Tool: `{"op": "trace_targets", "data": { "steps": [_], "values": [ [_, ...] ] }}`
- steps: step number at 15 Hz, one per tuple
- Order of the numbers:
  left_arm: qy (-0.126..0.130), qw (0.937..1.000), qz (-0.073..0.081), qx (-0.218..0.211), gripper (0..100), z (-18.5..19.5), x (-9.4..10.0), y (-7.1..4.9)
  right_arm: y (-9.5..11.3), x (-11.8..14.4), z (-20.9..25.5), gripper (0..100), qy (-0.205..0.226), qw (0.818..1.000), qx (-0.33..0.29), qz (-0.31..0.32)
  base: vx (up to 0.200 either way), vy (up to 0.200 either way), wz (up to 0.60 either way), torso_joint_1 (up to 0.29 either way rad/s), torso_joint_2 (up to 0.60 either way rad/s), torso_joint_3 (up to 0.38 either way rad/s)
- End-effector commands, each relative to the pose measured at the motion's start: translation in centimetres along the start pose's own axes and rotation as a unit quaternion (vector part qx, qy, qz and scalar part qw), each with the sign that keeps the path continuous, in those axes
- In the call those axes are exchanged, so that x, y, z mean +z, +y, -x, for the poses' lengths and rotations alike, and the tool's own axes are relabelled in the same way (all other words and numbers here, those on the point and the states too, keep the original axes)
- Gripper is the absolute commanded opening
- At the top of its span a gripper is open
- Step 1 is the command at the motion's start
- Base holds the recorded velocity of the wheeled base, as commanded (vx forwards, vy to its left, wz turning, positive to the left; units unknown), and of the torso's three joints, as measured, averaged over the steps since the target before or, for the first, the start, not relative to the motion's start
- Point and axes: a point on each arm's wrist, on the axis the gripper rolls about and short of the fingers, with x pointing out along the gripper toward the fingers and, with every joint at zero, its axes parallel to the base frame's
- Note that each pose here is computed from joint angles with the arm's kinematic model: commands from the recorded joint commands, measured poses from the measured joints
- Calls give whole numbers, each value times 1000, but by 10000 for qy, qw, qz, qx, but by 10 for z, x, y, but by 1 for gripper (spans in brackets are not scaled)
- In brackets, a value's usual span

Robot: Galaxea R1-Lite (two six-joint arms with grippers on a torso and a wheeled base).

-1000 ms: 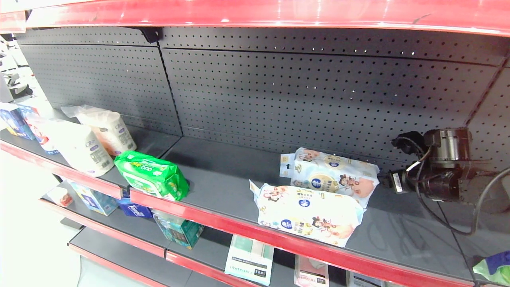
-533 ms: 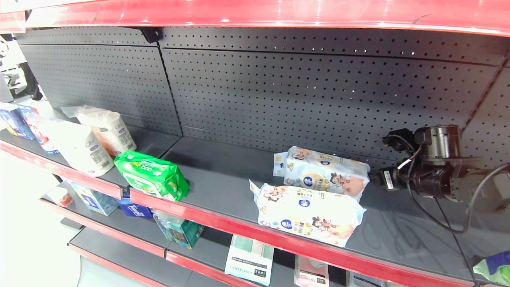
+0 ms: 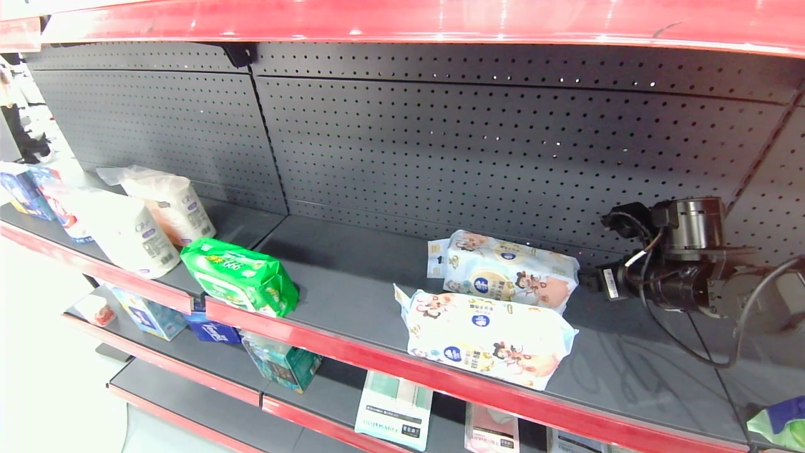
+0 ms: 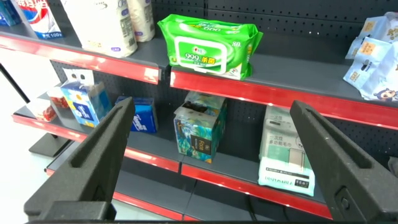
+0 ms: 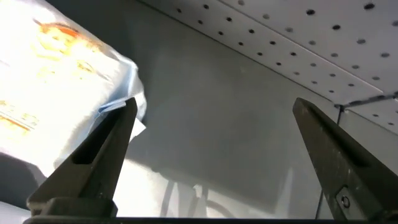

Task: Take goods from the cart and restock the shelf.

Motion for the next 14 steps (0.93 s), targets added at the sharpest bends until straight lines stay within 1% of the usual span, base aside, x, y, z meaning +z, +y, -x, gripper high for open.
{"op": "trace_targets", "data": {
  "steps": [1,2,4,5,6,7,8,9,10,11,12,13,14],
  "values": [
    [-6,10000,1,4,100,0,0,0,-8,1,7,100,-65,9999,-92,-71,0,0,0,0,0,0],
    [-6,10000,1,4,100,0,0,0,-14,-2,18,100,-97,9998,-156,-115,0,0,0,0,0,0],
    [2,10000,1,4,100,0,0,0,-20,-13,43,100,-145,9996,-197,-160,0,0,0,0,0,0],
    [2,10000,1,4,100,0,0,0,-25,-26,67,100,-178,9993,-263,-214,0,0,0,0,0,0],
    [-6,10000,1,4,100,0,0,0,-28,-37,82,100,-183,9991,-289,-241,0,0,0,0,0,0],
    [-6,10000,1,4,100,0,0,0,-30,-52,107,100,-312,9987,-288,-268,0,0,0,0,0,0],
    [-6,10000,1,4,100,0,0,0,-31,-58,119,100,-426,9982,-285,-306,0,0,0,0,0,0],
    [-6,10000,1,4,100,0,0,0,-37,-70,147,100,-803,9955,-273,-421,0,0,0,0,0,0],
    [-6,10000,1,4,100,0,0,0,-42,-75,164,100,-1164,9919,-132,-498,0,0,0,0,0,0],
    [-6,10000,1,4,100,0,0,0,-43,-81,176,100,-1406,9886,11,-530,0,0,0,0,0,0],
    [-6,10000,1,4,100,0,0,0,-40,-97,203,100,-1993,9782,393,-424,0,0,0,0,0,0],
    [-6,10000,1,4,100,0,0,0,-38,-106,214,100,-2270,9725,434,-277,0,0,0,0,0,0],
    [-6,10000,1,4,100,0,0,0,-36,-111,220,100,-2421,9691,445,-157,0,0,0,0,0,0]
  ]
}}
